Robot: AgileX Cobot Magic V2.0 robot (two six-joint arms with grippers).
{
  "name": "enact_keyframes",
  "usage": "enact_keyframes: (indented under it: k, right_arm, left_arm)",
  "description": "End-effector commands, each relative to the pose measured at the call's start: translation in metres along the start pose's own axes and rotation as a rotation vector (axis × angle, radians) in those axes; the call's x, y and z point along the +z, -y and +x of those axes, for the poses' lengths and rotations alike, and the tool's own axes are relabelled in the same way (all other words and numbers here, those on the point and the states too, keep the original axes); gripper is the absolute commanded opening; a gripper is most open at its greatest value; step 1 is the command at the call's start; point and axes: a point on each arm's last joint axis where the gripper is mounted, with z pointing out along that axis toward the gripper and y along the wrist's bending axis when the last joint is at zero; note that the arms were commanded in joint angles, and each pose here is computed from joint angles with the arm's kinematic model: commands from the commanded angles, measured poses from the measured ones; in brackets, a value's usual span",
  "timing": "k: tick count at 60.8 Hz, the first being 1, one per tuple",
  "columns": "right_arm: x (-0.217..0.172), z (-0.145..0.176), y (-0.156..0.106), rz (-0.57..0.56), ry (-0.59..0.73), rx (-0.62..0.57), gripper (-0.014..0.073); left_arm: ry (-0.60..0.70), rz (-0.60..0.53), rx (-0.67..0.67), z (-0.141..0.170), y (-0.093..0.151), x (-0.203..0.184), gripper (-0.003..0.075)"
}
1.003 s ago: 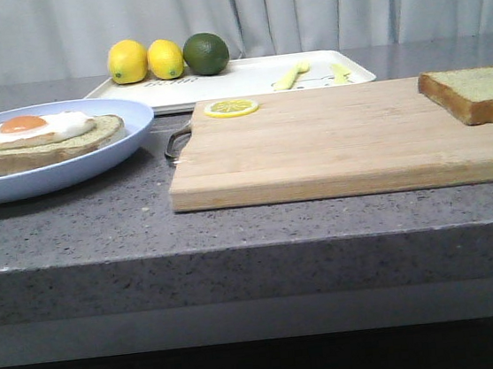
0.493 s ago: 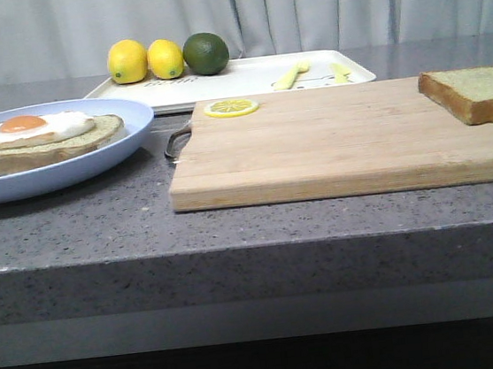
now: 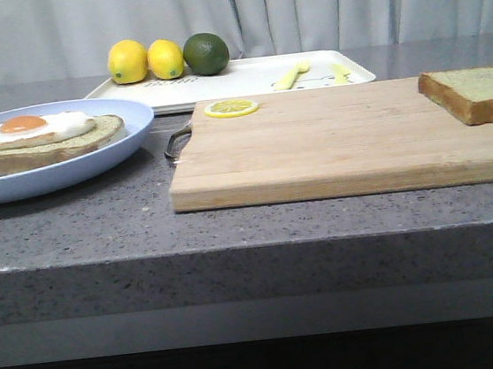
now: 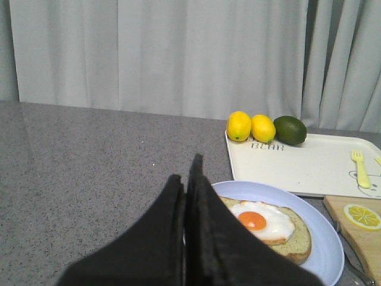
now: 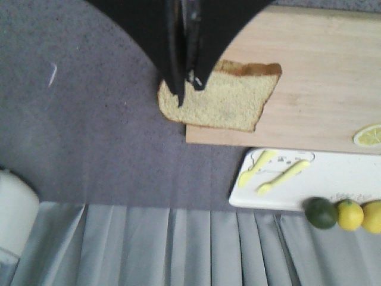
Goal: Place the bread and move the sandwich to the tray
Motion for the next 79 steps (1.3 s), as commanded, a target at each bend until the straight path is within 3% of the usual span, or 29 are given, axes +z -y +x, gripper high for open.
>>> enact_keyframes:
  k: [1,31,34,38,44,47,51,55,69,79]
  right_arm:
    - [0.010,-0.012,0.001,0.007,0.005,-0.009,-0.0068]
    - [0.036,0.006,0.001,0.008,-0.156,-0.006,-0.0046]
    - [0.036,0.006,0.001,0.008,-0.156,-0.006,0.0001]
    - [0.036,0.006,0.001,0.008,-0.156,-0.006,0.0127]
    - [0.036,0.006,0.001,0.009,-0.153,-0.007,0.0395]
    - [0.036,0.005,0.001,0.009,-0.148,-0.007,0.0484]
    - [0.036,0.005,0.001,0.009,-0.148,-0.008,0.0577]
    - [0.036,0.006,0.001,0.009,-0.153,-0.007,0.0600]
    - [0.036,0.000,0.000,-0.001,-0.162,0.008,0.0600]
    - [0.046,-0.020,-0.002,-0.019,-0.264,0.032,0.0600]
  left_arm:
    - [0.060,0.009,-0.013,-0.014,0.002,0.004,-0.0018]
    - [0.040,0.007,-0.013,-0.009,0.001,0.009,-0.0015]
    - [0.040,0.004,-0.008,-0.009,0.001,0.009,0.0000]
    - [0.040,0.003,-0.006,-0.009,0.001,0.009,0.0059]
    - [0.040,0.003,-0.006,-0.009,0.001,0.009,0.0251]
    - [0.040,0.003,-0.006,-0.009,0.001,0.009,0.0376]
    - [0.040,0.003,-0.006,-0.009,0.001,0.009,0.0474]
    - [0.032,0.003,-0.006,-0.007,0.001,0.010,0.0506]
    - [-0.009,-0.001,0.008,-0.003,0.000,0.013,0.0503]
    - [-0.090,0.018,0.029,-0.004,0.002,0.024,0.0503]
